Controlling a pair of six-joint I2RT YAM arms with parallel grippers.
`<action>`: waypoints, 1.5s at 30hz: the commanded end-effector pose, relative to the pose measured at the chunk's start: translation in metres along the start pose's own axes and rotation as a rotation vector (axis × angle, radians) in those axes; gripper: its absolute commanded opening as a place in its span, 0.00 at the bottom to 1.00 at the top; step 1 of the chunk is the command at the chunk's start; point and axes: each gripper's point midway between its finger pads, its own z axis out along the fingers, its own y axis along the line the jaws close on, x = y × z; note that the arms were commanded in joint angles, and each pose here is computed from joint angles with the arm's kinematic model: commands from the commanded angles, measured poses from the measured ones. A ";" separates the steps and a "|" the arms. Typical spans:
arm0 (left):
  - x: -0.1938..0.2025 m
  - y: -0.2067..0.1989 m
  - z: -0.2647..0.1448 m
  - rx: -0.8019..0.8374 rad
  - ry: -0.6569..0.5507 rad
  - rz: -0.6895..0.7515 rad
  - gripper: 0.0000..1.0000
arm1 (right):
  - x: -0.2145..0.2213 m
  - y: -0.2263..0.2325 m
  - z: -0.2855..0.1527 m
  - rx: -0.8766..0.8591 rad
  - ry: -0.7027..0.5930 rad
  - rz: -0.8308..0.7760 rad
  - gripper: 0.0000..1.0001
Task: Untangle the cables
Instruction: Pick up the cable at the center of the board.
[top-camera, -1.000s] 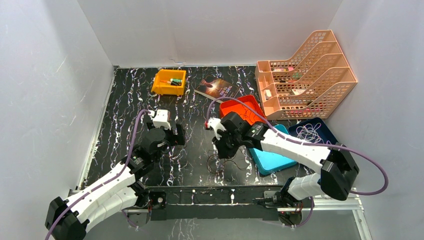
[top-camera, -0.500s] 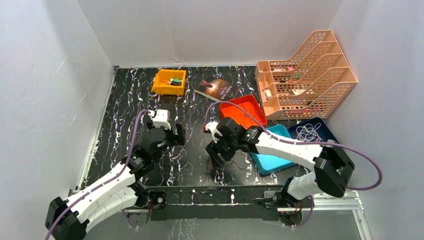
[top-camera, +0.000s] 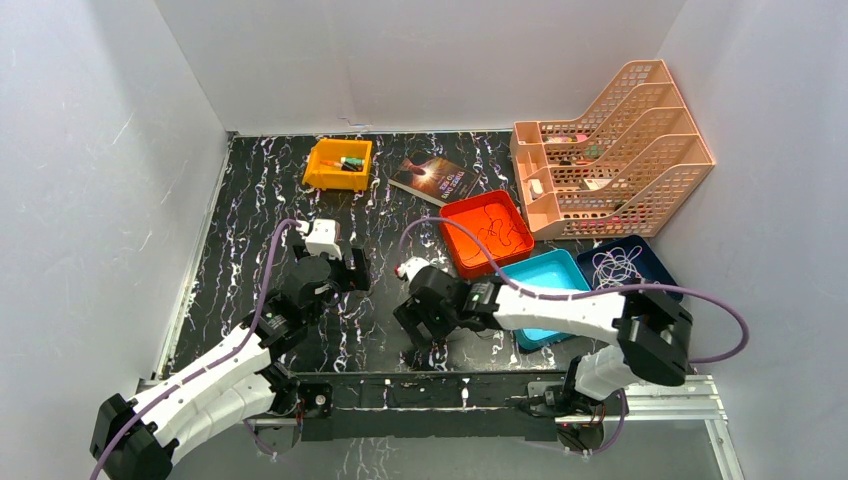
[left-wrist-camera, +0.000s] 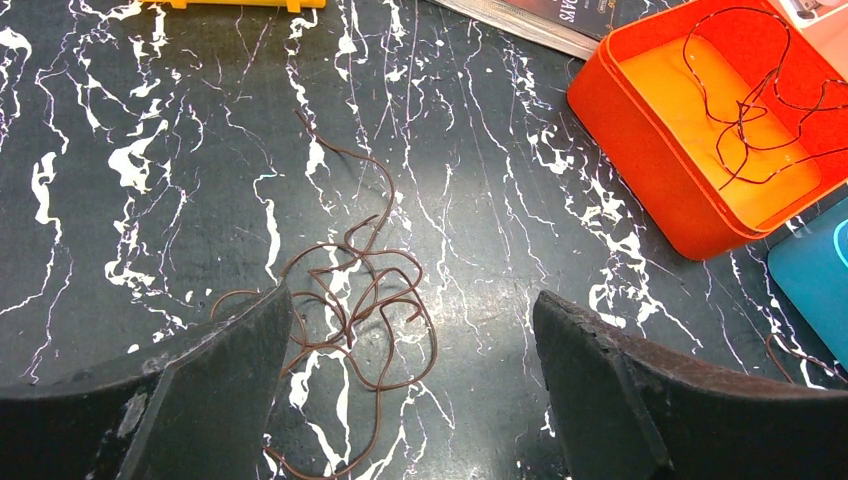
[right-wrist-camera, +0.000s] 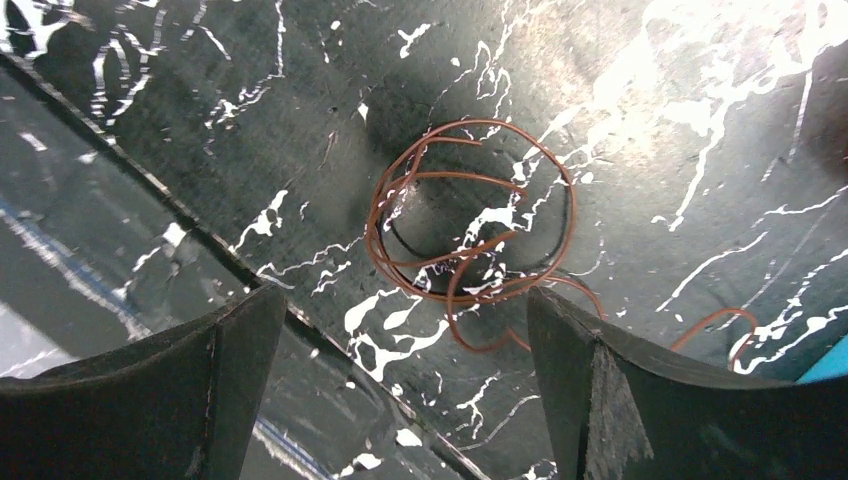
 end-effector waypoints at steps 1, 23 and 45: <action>-0.006 0.005 -0.001 -0.025 -0.017 -0.006 0.89 | -0.006 -0.008 0.014 0.181 -0.042 0.057 0.98; -0.011 0.008 -0.004 -0.031 -0.038 -0.005 0.89 | 0.011 -0.010 0.049 0.299 -0.031 0.009 0.60; -0.019 0.010 -0.009 -0.040 -0.052 0.003 0.89 | -0.026 -0.009 0.017 0.295 -0.166 0.009 0.00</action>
